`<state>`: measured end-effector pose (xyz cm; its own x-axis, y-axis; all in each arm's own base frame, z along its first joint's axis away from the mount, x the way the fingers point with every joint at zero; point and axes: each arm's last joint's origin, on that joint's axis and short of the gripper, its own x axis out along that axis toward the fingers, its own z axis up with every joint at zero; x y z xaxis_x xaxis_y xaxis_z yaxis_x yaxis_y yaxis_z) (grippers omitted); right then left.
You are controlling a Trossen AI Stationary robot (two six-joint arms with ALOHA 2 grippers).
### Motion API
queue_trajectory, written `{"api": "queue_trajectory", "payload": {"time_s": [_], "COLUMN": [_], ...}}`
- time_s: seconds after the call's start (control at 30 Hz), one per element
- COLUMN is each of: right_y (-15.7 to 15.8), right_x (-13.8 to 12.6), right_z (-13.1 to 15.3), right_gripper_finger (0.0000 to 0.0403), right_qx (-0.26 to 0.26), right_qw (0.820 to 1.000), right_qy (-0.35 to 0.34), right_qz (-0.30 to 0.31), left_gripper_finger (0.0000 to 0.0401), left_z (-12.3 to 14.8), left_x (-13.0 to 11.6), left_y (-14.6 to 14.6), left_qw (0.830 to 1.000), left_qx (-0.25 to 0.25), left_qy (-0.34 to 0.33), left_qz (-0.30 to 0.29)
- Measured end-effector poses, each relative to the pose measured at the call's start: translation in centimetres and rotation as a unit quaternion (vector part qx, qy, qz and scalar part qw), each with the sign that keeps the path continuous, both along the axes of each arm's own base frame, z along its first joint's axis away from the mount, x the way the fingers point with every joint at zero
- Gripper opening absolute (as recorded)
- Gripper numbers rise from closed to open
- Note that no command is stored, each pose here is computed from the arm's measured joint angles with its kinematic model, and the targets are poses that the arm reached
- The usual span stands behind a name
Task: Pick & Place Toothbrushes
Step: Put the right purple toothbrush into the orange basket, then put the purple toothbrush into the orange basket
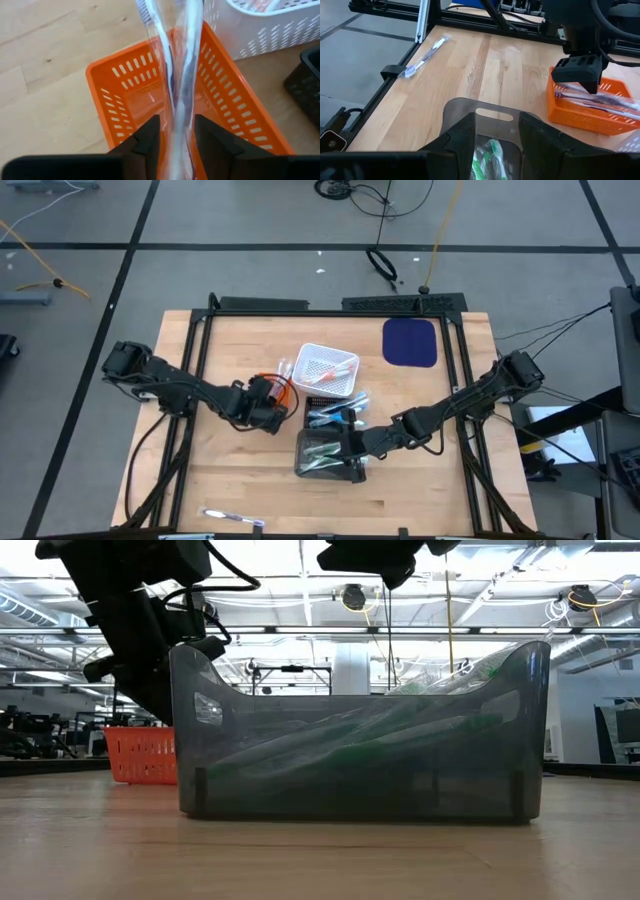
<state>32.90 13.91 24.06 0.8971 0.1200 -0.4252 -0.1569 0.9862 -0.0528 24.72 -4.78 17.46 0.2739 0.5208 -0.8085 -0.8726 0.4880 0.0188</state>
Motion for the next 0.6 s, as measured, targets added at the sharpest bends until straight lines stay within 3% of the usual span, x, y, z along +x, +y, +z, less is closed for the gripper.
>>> {"api": "queue_trajectory", "payload": {"time_s": [0.13,0.33,0.5,0.6], "right_y": [0.0,0.0,0.0,0.0], "right_x": [0.0,0.0,0.0,-0.1], "right_z": [0.0,0.0,-0.1,-0.1], "right_gripper_finger": [0.014,0.0139,0.0139,0.0139], "right_qx": [0.0,0.0,-0.003,-0.004], "right_qw": [1.0,1.0,1.0,1.0], "right_qy": [0.0,0.0,0.006,0.01], "right_qz": [0.0,0.0,0.0,0.0], "left_gripper_finger": [0.0147,0.0172,0.0174,0.0175], "left_z": [0.0,0.9,3.1,4.1], "left_x": [0.0,-0.3,-1.6,-2.5], "left_y": [0.2,-0.2,-2.3,-4.7], "left_qw": [1.0,0.997,0.986,0.965], "left_qx": [0.004,0.011,-0.02,-0.054], "left_qy": [0.008,0.025,-0.006,-0.028], "left_qz": [-0.009,-0.078,-0.166,-0.255]}}
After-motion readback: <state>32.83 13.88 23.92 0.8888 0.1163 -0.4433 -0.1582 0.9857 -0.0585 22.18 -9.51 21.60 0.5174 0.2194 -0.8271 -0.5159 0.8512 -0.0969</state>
